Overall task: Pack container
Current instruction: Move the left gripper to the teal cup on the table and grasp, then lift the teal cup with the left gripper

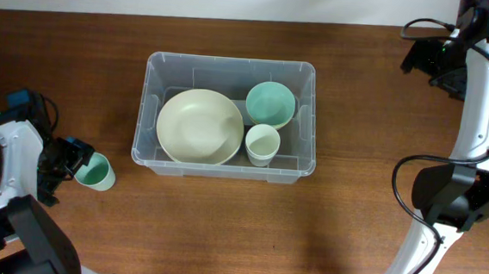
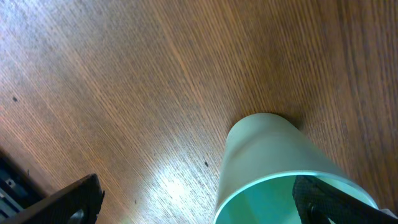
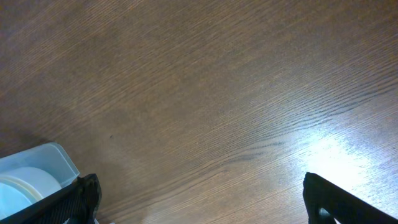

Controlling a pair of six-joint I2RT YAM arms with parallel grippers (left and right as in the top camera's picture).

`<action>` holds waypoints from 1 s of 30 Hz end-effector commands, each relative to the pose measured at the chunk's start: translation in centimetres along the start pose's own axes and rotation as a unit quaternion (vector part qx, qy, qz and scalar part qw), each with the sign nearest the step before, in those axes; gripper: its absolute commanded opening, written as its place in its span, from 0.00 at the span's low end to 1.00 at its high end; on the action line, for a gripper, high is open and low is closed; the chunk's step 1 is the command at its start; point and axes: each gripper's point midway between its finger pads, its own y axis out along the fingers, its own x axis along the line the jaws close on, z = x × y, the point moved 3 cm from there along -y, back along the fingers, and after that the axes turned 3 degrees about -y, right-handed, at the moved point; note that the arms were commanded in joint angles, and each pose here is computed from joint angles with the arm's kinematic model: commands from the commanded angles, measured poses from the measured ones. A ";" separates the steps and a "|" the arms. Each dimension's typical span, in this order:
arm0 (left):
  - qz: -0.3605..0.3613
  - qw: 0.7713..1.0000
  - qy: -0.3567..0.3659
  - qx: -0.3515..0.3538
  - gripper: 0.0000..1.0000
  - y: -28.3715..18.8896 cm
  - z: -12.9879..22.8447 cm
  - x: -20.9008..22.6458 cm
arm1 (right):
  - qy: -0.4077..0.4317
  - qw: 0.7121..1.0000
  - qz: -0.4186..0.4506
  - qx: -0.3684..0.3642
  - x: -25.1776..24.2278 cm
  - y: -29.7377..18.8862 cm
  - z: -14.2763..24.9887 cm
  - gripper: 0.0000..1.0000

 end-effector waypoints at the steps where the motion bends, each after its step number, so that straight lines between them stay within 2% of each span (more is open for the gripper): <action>1: -0.001 1.000 0.028 0.010 0.99 0.9 0.4 0.0 | 0.002 1.000 0.008 0.002 -0.1 0.4 0.0 0.99; 6: 0.025 0.999 0.028 0.035 0.98 3.1 1.8 -0.4 | 0.002 1.000 0.008 0.002 -0.1 0.4 0.0 0.99; 9: 0.022 0.999 0.028 0.037 0.89 3.5 2.0 -0.3 | 0.002 1.000 0.008 0.002 -0.1 0.4 0.0 0.99; 11: 0.023 0.999 0.028 0.036 0.72 3.5 2.0 -0.3 | 0.002 1.000 0.008 0.002 -0.1 0.4 0.0 0.99; 12: 0.024 0.999 0.028 0.035 0.56 3.5 2.0 -0.3 | 0.002 1.000 0.008 0.002 -0.1 0.4 0.0 0.99; 13: 0.025 0.999 0.028 0.034 0.49 3.5 1.9 -0.3 | 0.002 1.000 0.008 0.002 -0.1 0.4 0.0 0.99; 16: 0.033 0.999 0.026 0.025 0.15 3.0 1.3 -0.8 | 0.002 1.000 0.008 0.002 -0.1 0.4 0.0 0.99; 18: 0.046 0.999 0.020 0.010 0.04 1.9 0.1 -1.3 | 0.003 1.000 0.008 0.002 -0.1 0.4 0.0 0.99; 19: 0.058 0.998 0.014 -0.004 0.01 0.7 -1.0 -1.7 | 0.003 1.000 0.008 0.002 -0.1 0.4 0.0 0.99; 22: 0.087 0.995 0.010 -0.036 0.01 -3.3 -3.2 -2.9 | 0.003 1.000 0.008 0.002 -0.1 0.4 0.0 0.98; 25: 0.164 0.982 0.055 -0.082 0.01 -10.2 -4.9 -5.8 | 0.002 1.000 0.008 0.002 -0.1 0.4 0.0 0.99; 27: 0.231 0.962 0.107 -0.100 0.01 -14.8 -4.4 -8.1 | 0.003 1.000 0.008 0.002 -0.1 0.4 0.0 0.99; 30: 0.343 0.900 0.237 -0.129 0.01 -22.7 -0.3 -12.7 | 0.002 1.000 0.008 0.002 -0.1 0.4 0.0 0.99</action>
